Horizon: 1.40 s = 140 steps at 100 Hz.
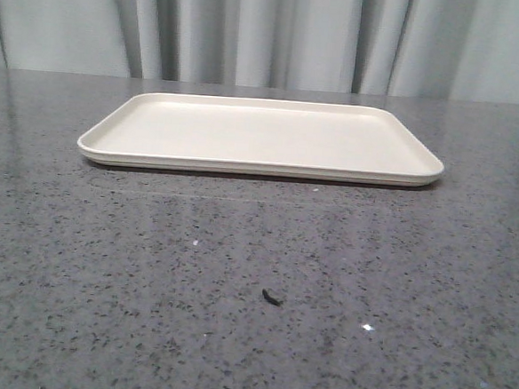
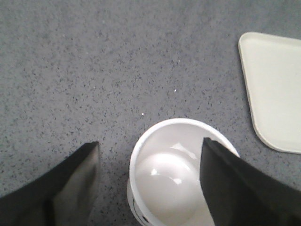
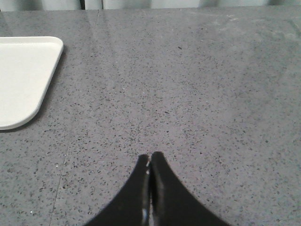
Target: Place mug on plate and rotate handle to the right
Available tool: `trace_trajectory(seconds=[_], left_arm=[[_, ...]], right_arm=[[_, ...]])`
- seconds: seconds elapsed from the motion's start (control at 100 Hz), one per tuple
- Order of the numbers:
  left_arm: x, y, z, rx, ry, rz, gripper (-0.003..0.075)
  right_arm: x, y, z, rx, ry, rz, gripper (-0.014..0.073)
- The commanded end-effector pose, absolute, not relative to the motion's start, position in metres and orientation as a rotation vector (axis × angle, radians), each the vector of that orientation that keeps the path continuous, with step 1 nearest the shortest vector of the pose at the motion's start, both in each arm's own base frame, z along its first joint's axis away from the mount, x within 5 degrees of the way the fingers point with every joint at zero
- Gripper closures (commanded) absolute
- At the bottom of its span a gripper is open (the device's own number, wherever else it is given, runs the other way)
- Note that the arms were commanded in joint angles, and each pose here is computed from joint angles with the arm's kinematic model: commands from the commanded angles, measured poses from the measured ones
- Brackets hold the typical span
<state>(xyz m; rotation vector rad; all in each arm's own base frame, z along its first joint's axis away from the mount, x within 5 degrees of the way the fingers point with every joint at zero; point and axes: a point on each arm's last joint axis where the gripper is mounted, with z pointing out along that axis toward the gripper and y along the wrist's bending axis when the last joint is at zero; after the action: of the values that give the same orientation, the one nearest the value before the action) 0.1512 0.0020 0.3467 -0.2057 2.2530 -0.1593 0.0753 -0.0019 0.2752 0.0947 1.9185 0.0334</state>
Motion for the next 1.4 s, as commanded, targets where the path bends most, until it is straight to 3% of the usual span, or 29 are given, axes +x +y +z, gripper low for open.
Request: trace_trajectory(seconds=[0.0,0.15,0.46,1.08,1.39], left_arm=[[0.166,0.002,0.361,-0.22,2.261,-0.185,0.0279],[0.189,0.005,0.352,-0.23,2.417,-0.158,0.0282],[0.212,0.007,0.334,-0.244,2.525,-0.157,0.0288],[0.213,0.007,0.333,-0.245,2.54,-0.158,0.074],[0.214,0.007,0.345,-0.238,2.504,-0.157,0.0739]], right_arm=[[0.079,-0.002,0.292,0.086,1.82,0.033,0.0656],[0.079,-0.002,0.293,0.086,1.812,0.033,0.0656],[0.079,-0.002,0.293,0.086,1.812,0.033,0.0656],[0.079,-0.002,0.293,0.086,1.812,0.033,0.0656],[0.079,-0.002,0.293,0.086,1.812,0.033,0.0656]])
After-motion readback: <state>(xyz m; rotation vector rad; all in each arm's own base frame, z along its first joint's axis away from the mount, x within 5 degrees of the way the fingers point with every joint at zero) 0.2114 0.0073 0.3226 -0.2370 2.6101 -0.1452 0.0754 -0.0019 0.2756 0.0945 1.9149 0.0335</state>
